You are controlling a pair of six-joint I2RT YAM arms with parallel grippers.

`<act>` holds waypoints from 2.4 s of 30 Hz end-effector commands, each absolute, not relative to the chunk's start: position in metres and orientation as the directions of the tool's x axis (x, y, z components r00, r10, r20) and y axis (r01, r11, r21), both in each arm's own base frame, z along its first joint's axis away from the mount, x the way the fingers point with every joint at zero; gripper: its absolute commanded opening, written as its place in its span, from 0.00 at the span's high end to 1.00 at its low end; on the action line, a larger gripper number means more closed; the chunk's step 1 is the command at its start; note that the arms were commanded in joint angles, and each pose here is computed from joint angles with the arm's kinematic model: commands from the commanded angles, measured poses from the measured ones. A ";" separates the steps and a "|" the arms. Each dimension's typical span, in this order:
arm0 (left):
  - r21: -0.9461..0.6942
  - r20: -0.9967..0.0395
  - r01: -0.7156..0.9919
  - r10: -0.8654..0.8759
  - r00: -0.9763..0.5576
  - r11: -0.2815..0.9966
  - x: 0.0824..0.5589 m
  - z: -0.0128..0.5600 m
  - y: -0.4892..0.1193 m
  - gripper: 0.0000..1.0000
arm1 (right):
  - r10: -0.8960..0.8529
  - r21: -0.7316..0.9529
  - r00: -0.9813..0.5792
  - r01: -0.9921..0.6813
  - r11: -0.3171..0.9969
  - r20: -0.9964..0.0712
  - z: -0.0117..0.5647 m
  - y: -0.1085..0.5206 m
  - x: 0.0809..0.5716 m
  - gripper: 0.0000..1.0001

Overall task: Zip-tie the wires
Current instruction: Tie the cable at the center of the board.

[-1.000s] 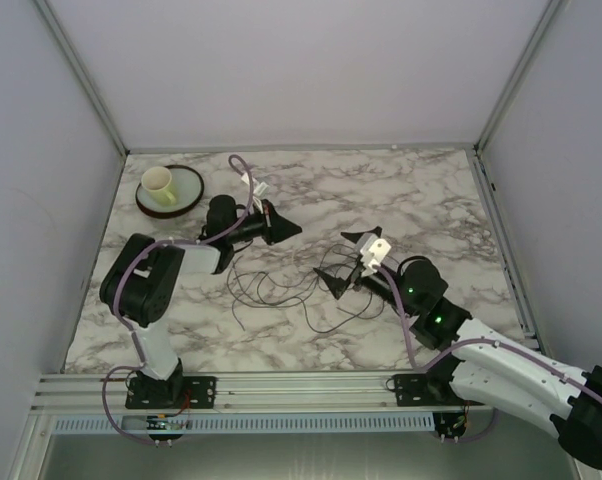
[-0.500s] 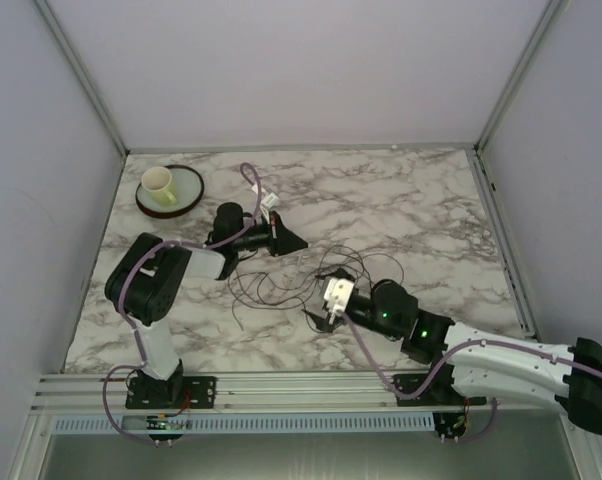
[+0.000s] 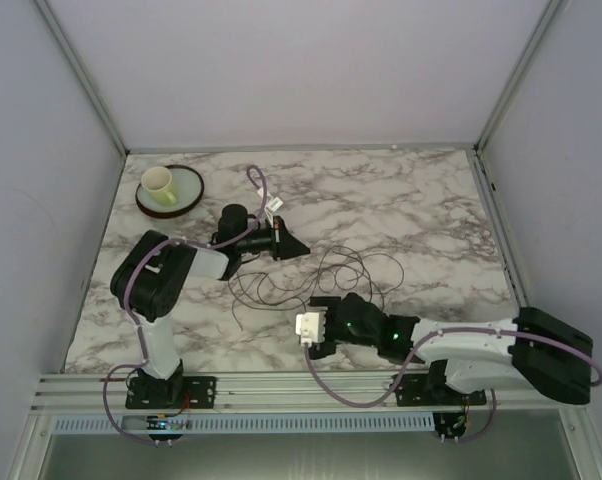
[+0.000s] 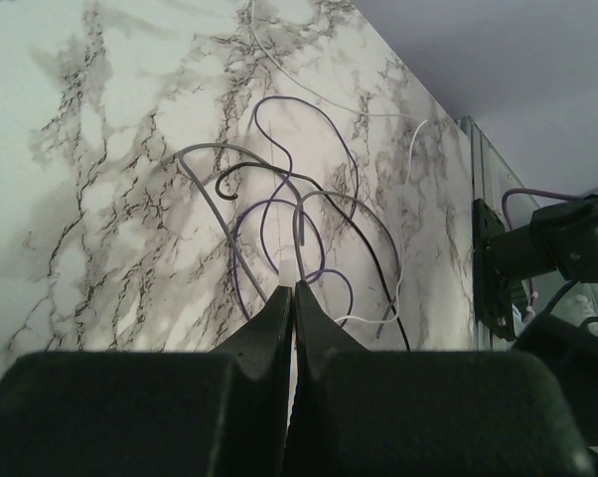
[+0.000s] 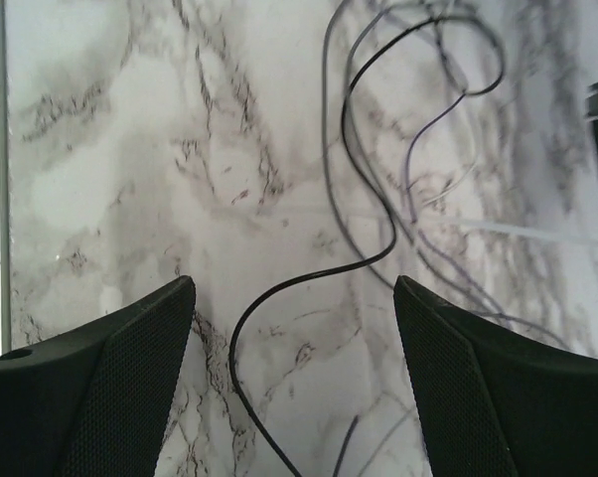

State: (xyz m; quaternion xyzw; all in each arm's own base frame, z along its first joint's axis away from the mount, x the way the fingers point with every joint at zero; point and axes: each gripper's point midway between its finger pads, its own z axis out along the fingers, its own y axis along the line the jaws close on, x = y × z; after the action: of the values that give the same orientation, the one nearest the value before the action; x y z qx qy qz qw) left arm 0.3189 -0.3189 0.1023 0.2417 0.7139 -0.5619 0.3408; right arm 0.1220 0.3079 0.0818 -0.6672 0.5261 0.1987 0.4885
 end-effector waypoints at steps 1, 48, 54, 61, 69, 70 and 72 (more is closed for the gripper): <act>-0.612 -0.781 0.756 -0.027 -0.624 0.232 0.321 0.100 -0.322 1.00 | -0.488 -0.441 0.368 -0.897 0.039 -0.792 0.076 0.321 0.131 0.19; -0.700 -0.695 0.626 -0.124 -0.709 0.343 0.333 0.066 -0.308 1.00 | -0.465 -0.310 0.032 -0.786 0.535 -0.885 0.079 0.314 0.261 0.32; -0.693 -0.699 0.640 -0.092 -0.709 0.332 0.331 0.071 -0.307 1.00 | -0.414 -0.409 0.237 -0.822 0.397 -0.879 0.107 0.299 0.225 0.18; -0.719 -0.675 0.632 -0.074 -0.734 0.288 0.323 0.074 -0.310 1.00 | -0.524 -0.604 0.411 -0.749 0.271 -0.746 0.089 0.289 0.212 0.34; -0.752 -0.644 0.609 -0.085 -0.760 0.254 0.315 0.083 -0.311 1.00 | -0.514 -0.694 0.541 -0.702 0.161 -0.666 0.082 0.314 0.192 0.47; -0.759 -0.636 0.600 -0.087 -0.767 0.252 0.315 0.083 -0.311 1.00 | -0.514 -0.707 0.558 -0.692 0.147 -0.652 0.081 0.316 0.190 0.46; -0.768 -0.626 0.592 -0.090 -0.774 0.245 0.315 0.086 -0.313 1.00 | -0.516 -0.731 0.585 -0.670 0.127 -0.626 0.079 0.319 0.188 0.46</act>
State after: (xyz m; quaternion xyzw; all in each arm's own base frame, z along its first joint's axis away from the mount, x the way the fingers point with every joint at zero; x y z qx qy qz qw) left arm 0.3144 -0.3087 0.0593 0.1557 0.7588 -0.5695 0.2752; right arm 0.1857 0.3021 0.0571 -0.6543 0.5014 0.0842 0.5598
